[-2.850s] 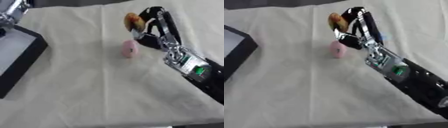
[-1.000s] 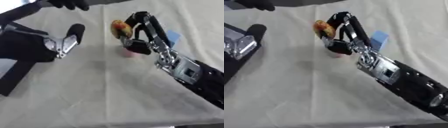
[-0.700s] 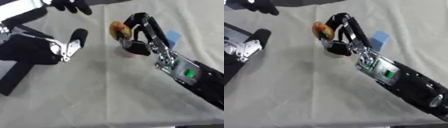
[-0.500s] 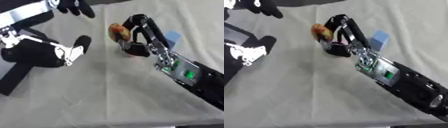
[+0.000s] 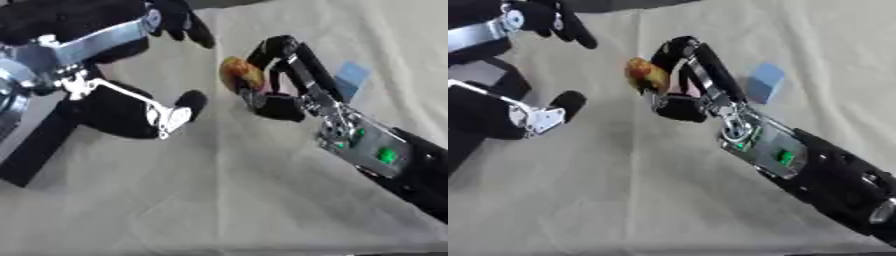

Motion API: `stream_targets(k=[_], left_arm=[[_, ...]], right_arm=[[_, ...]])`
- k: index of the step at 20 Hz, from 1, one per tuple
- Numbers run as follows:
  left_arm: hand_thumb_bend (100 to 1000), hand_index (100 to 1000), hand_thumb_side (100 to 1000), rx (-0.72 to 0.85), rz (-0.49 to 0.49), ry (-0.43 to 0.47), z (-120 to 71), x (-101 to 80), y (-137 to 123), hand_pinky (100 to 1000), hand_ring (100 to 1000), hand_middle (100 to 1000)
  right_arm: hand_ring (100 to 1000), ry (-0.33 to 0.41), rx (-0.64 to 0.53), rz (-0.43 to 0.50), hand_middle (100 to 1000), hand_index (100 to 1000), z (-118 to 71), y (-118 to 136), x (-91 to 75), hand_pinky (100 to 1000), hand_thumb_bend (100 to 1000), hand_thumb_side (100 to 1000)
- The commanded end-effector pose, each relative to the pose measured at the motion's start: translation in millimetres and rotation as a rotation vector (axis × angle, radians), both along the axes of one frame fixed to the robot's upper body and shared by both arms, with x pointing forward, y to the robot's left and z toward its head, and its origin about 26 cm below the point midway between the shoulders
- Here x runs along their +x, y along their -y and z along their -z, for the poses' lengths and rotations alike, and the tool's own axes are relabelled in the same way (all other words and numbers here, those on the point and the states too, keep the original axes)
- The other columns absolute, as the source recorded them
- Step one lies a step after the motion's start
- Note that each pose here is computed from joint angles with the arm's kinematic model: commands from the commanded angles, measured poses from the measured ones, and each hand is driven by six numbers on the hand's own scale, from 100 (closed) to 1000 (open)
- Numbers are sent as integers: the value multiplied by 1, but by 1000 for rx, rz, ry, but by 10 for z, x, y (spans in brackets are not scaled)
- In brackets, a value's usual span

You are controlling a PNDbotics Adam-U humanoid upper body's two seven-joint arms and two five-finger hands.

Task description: Pick up the objects with one hand, pass them to the other hand, and then place them into the box on the other side of the table.

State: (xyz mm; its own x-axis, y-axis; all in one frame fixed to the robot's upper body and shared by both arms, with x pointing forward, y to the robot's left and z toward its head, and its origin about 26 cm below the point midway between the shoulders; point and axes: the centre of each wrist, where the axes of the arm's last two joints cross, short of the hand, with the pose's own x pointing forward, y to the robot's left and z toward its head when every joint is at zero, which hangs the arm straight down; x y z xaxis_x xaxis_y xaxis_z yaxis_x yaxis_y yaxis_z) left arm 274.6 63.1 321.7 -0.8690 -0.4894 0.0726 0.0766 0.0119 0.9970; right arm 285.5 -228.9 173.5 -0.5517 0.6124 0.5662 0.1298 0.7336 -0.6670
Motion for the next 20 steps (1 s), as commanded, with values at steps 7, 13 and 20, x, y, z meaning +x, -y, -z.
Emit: stream_targets(k=[7, 13, 20], left_arm=[[240, 828, 299, 3, -22, 53, 42, 159, 83, 823, 805, 764], [232, 828, 314, 5, -35, 40, 140, 267, 140, 823, 803, 760], [231, 829, 350, 25, -33, 14, 229, 362, 188, 827, 804, 758]], right_arm=[[481, 60, -61, -57, 425, 425, -77, -70, -10, 209, 195, 100], [480, 87, -70, -83, 424, 425, -82, -105, -9, 213, 202, 100], [480, 123, -74, -110, 423, 426, -102, -128, -4, 218, 209, 100]])
